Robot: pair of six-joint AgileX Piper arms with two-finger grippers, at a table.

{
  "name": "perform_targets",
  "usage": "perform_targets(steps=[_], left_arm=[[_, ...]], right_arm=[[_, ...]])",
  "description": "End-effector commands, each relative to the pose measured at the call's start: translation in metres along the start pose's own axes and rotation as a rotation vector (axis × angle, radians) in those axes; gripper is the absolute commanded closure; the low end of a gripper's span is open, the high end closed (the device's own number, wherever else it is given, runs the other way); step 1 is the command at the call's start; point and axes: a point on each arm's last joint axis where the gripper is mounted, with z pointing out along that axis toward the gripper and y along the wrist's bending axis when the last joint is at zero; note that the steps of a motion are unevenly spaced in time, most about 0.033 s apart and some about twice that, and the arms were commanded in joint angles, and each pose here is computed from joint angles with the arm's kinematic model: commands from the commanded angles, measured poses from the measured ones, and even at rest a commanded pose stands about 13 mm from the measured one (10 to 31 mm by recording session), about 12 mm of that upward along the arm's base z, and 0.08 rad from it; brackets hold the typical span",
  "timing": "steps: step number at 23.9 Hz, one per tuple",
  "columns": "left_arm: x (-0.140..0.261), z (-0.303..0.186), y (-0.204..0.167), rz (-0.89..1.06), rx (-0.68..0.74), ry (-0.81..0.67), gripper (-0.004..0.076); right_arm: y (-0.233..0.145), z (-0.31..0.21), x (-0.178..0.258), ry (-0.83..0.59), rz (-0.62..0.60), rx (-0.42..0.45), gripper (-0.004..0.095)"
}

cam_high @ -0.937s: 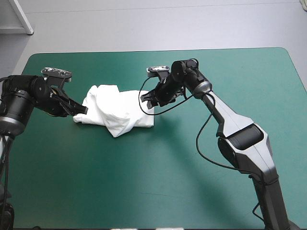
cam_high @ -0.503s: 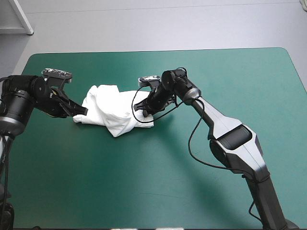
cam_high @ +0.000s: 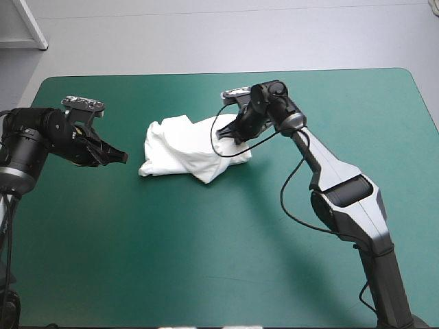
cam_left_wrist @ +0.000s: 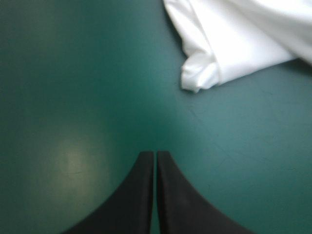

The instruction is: Fold the cloth

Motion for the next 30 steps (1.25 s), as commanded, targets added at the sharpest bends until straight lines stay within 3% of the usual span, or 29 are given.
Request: perform_targets(steps=[1, 5, 9, 13, 18, 20, 24, 26, 28, 30], left_arm=[[-0.005, -0.021, -0.003, 0.005, 0.008, -0.113, 0.0705], [-0.006, -0.022, -0.003, 0.021, 0.006, -0.126, 0.0705], [-0.007, -0.022, -0.005, 0.022, 0.029, -0.131, 0.0705], [-0.007, -0.022, -0.005, 0.028, 0.034, -0.133, 0.0705], [-0.007, -0.022, -0.005, 0.028, 0.032, -0.139, 0.0705], [-0.008, -0.022, -0.005, 0.027, 0.031, -0.144, 0.0705], [-0.009, -0.022, -0.005, 0.027, 0.029, -0.155, 0.0705], [-0.009, -0.022, -0.005, 0.027, 0.028, -0.160, 0.0705], [-0.010, -0.022, -0.005, 0.026, 0.026, -0.168, 0.0705], [-0.012, -0.022, -0.004, 0.026, 0.022, -0.185, 0.0705]], right_arm=[[-0.056, -0.077, -0.016, -0.181, 0.070, 0.138, 0.0925], [-0.142, -0.097, -0.007, -0.204, 0.244, 0.238, 0.0925], [-0.206, -0.118, 0.009, -0.223, 0.369, 0.301, 0.0925], [-0.247, -0.133, 0.026, -0.234, 0.453, 0.344, 0.0925], [-0.269, -0.143, 0.036, -0.237, 0.477, 0.365, 0.0903], [-0.272, -0.144, 0.038, -0.238, 0.482, 0.368, 0.0800], [-0.274, -0.144, 0.039, -0.234, 0.484, 0.378, 0.0373], [-0.274, -0.145, 0.039, -0.237, 0.491, 0.382, 0.0241], [-0.272, -0.150, 0.038, -0.251, 0.507, 0.380, 0.0230], [-0.264, -0.165, 0.036, -0.288, 0.516, 0.365, 0.0322]])
